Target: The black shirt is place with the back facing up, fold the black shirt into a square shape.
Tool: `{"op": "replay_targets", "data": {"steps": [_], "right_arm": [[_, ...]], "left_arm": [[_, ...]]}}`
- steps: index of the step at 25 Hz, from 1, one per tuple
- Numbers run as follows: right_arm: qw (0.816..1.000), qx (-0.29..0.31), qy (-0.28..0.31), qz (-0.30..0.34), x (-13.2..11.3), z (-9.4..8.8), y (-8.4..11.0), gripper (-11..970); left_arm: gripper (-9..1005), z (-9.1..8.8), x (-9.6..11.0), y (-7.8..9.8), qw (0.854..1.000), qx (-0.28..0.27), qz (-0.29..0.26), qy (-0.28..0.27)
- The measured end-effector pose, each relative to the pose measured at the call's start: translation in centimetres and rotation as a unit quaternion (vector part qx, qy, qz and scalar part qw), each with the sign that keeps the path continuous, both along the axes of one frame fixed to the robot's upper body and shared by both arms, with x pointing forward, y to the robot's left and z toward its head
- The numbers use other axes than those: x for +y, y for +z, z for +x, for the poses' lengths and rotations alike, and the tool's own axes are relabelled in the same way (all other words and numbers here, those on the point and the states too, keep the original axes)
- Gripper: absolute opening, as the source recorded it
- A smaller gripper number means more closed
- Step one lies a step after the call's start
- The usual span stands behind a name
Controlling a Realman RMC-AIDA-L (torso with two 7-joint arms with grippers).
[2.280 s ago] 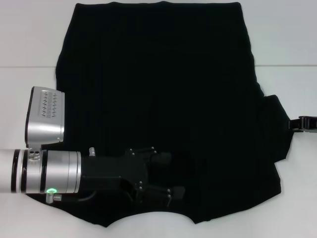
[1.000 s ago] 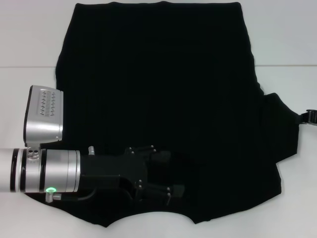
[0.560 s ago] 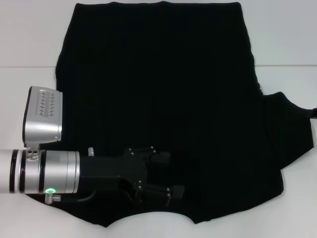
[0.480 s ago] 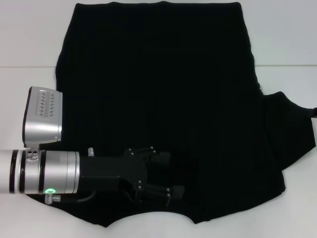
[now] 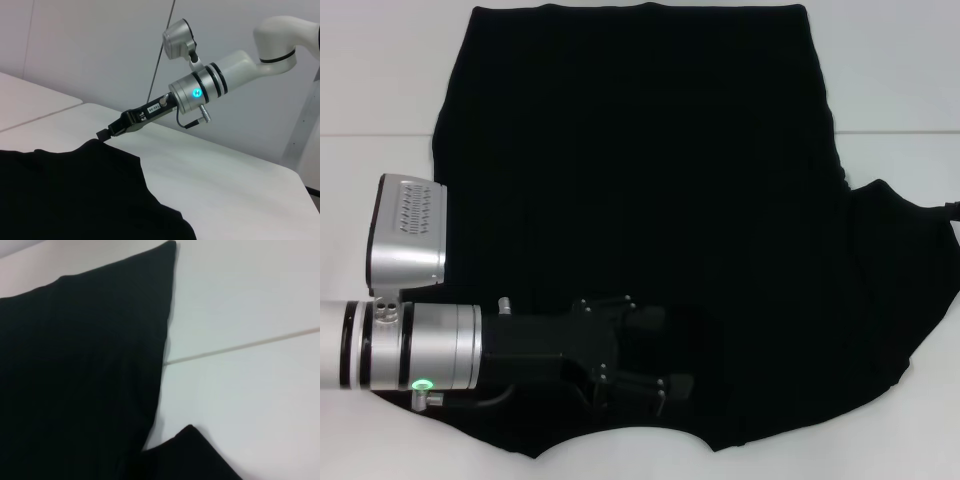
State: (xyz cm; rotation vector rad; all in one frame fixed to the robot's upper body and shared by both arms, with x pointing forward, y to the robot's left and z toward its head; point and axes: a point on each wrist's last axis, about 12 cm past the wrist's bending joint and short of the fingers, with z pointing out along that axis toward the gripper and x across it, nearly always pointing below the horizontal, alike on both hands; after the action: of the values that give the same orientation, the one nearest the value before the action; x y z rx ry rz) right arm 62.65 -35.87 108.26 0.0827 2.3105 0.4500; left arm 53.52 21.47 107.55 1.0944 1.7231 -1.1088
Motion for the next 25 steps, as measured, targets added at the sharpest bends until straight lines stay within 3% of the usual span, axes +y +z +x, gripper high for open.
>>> {"op": "replay_targets", "data": {"steps": [25], "right_arm": [[1.0,-0.019,0.002,-0.018,1.1,1.3,0.5,6]], "left_arm": [[962,0.2,0.0,0.1,1.0,0.002,0.002,0.005]]}}
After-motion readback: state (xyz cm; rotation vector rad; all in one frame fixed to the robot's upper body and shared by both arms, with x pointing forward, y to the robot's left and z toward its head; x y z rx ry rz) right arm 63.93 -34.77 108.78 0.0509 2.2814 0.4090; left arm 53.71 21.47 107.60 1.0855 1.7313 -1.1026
